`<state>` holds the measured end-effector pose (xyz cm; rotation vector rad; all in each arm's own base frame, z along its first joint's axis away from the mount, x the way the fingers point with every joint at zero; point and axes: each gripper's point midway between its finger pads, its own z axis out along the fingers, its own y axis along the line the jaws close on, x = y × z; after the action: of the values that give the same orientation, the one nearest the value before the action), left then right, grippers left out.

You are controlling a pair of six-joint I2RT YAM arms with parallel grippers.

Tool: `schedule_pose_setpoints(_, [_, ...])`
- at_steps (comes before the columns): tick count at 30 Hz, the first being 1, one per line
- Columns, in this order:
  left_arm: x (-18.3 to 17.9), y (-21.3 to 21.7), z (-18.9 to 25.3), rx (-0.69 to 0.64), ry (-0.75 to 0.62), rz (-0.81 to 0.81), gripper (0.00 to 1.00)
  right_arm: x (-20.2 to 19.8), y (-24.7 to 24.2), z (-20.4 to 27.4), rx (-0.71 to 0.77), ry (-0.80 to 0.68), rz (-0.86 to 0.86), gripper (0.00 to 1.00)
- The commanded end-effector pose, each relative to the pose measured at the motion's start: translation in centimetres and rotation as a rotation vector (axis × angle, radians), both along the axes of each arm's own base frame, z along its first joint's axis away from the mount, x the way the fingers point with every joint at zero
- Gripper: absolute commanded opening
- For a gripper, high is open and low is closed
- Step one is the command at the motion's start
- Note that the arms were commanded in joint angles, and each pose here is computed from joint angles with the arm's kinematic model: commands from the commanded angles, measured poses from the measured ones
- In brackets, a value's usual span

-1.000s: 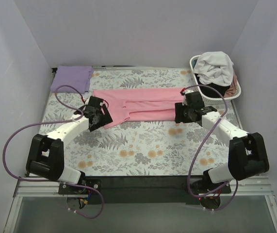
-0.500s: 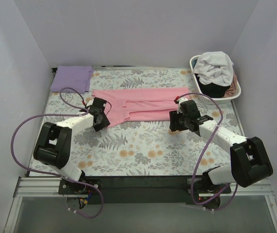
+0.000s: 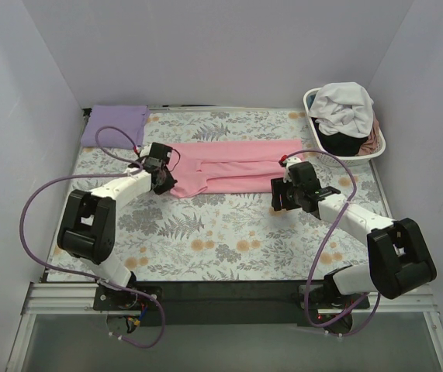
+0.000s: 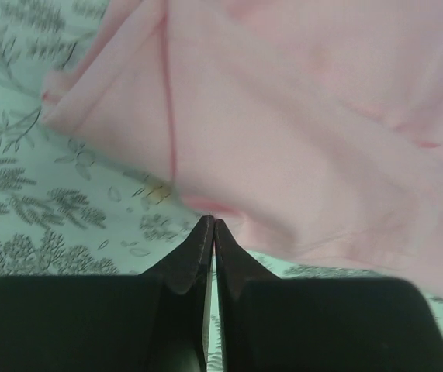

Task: Fold and stack the t-shirts
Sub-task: Fold the tshirt

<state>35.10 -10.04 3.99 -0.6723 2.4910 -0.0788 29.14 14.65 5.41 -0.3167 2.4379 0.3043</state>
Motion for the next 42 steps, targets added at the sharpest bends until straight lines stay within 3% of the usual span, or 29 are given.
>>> schedule_pose_setpoints(1, [4.1,-0.7,4.1,0.02,-0.125,-0.024,0.0,1.1,-0.2,1.0,-0.009,-0.069,-0.022,0.69])
schedule_pose_setpoints(6, [9.2,-1.5,6.8,0.035,-0.206,-0.028,0.0,1.7,-0.5,0.9,-0.023,-0.07,-0.047,0.75])
schedule_pose_setpoints(15, [17.0,0.1,7.3,0.049,-0.262,0.014,0.0,3.0,-0.2,1.4,-0.027,-0.074,-0.064,0.8])
schedule_pose_setpoints(23, [20.3,0.5,4.7,-0.003,-0.244,-0.015,0.0,3.4,-0.6,1.3,-0.037,-0.071,-0.076,0.8])
schedule_pose_setpoints(26, [20.7,0.1,3.8,-0.004,-0.236,-0.045,0.08,3.9,-0.9,1.5,-0.025,-0.07,-0.092,0.8])
schedule_pose_setpoints(28, [20.7,0.2,4.7,-0.006,-0.251,-0.048,0.2,4.5,-1.4,1.7,-0.001,-0.064,-0.111,0.8])
schedule_pose_setpoints(29, [20.4,0.1,4.9,-0.009,-0.252,-0.049,0.38,4.6,-1.6,1.8,0.017,-0.06,-0.124,0.8])
schedule_pose_setpoints(32, [18.9,0.6,8.4,-0.021,-0.306,-0.026,0.71,5.3,-2.7,2.7,0.091,-0.058,-0.164,0.78])
schedule_pose_setpoints(34, [17.5,1.1,9.9,-0.024,-0.327,-0.003,0.73,5.8,-3.2,3.8,0.169,-0.068,-0.173,0.77])
schedule_pose_setpoints(35, [16.5,1.3,12.9,-0.039,-0.381,0.006,0.73,5.8,-3.3,4.0,0.195,-0.069,-0.175,0.75])
schedule_pose_setpoints(38, [12.9,2.3,12.2,-0.058,-0.361,0.055,0.73,6.6,-4.1,5.4,0.297,-0.104,-0.209,0.72])
schedule_pose_setpoints(39, [11.7,2.4,13.6,-0.088,-0.391,0.064,0.67,6.5,-4.5,5.3,0.315,-0.096,-0.229,0.7])
schedule_pose_setpoints(42, [8.7,2.2,11.6,-0.143,-0.352,0.048,0.58,7.9,-5.2,6.2,0.379,-0.132,-0.246,0.66])
